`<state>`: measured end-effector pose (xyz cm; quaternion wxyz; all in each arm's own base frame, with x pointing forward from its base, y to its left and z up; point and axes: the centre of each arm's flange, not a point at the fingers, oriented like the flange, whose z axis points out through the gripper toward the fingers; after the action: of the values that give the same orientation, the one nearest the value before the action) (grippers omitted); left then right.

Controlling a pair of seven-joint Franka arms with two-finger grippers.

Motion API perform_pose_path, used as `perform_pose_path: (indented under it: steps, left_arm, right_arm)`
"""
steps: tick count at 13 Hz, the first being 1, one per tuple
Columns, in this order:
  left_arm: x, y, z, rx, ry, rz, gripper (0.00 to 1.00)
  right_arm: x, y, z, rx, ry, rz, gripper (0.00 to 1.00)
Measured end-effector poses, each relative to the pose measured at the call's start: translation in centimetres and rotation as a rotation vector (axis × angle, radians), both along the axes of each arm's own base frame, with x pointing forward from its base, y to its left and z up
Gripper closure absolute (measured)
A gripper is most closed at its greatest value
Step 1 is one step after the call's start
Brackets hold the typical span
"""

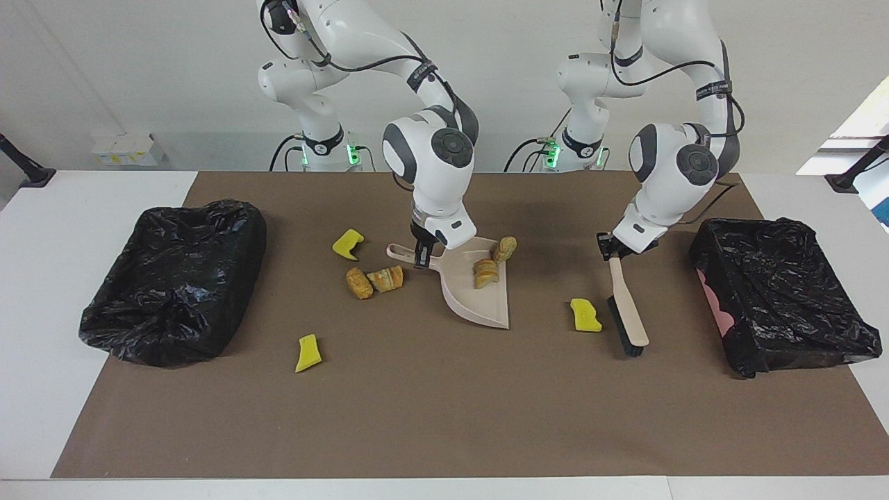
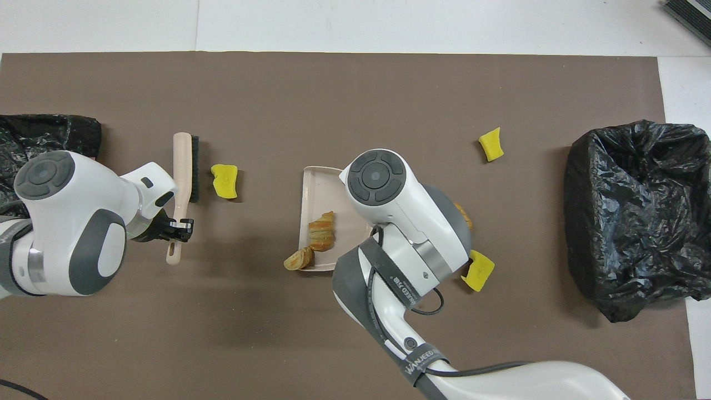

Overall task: Sweep and dump trash in bin
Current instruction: 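Sweep the scraps into the dustpan with the left gripper's brush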

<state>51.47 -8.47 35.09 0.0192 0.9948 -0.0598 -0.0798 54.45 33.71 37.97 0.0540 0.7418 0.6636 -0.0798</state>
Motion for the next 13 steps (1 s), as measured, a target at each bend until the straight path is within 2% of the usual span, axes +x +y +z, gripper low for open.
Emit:
perform_pose_path:
  steps: [3, 8, 11, 13]
  left_arm:
    - [-2.0, -1.9, -0.7, -0.006, 0.022, -0.1, 0.74]
    - [-8.4, -12.0, -0.5, -0.017, 0.053, -0.301, 0.74]
    - [-11.3, -16.7, 0.0, -0.092, 0.084, -0.263, 0.74]
    - [-12.0, -18.5, 0.6, -0.17, 0.104, -0.205, 0.74]
  right_arm:
    - [-0.3, 0.5, -0.3, -0.004, 0.001, -0.005, 0.69]
    - [-0.2, 0.8, -0.9, 0.001, -0.005, -0.015, 0.69]
    - [-0.2, 0.8, -1.5, 0.008, -0.011, -0.017, 0.69]
    - [-0.2, 0.6, -1.7, 0.01, -0.009, -0.024, 0.69]
